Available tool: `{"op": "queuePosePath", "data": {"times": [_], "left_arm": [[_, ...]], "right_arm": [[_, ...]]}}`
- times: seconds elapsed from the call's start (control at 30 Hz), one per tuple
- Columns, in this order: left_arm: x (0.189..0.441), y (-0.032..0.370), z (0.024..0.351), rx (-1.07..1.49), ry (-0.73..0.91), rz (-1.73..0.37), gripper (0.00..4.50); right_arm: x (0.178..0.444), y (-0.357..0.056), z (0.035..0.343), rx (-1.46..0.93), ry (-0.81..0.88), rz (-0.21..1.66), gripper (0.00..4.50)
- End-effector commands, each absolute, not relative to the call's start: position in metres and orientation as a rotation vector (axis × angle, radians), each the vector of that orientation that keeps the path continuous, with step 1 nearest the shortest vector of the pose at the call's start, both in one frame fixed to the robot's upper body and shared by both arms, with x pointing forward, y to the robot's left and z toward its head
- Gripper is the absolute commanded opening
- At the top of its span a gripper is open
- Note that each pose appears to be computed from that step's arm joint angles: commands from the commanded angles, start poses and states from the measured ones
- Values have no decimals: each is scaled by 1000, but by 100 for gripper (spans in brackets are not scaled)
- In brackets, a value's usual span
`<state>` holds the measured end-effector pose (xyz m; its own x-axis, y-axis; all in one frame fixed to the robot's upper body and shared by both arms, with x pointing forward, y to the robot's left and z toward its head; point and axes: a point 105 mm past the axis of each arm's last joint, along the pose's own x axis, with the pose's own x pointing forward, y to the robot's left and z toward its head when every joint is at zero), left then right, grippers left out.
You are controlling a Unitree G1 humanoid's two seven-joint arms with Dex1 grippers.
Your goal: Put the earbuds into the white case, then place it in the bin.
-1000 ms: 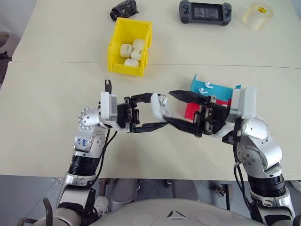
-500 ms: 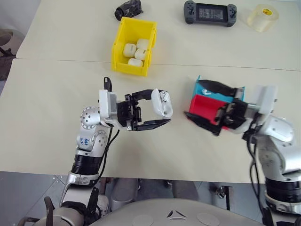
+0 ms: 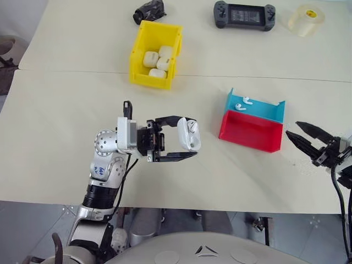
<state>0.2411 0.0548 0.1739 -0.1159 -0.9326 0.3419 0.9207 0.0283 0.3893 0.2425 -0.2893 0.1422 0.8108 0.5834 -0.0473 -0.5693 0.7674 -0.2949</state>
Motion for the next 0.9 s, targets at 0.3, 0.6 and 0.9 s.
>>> {"op": "queuePosePath", "data": {"times": [0.3,0.6,0.9], "left_arm": [[232,55,175,46,-647,-1563,286],[226,54,174,58,-650,-1563,286],[226,50,178,54,-656,-1546,286]], "right_arm": [[272,-242,185,-305,7,803,312],[329,-216,195,-463,291,803,446],[390,-225,190,-555,518,641,446]]}}
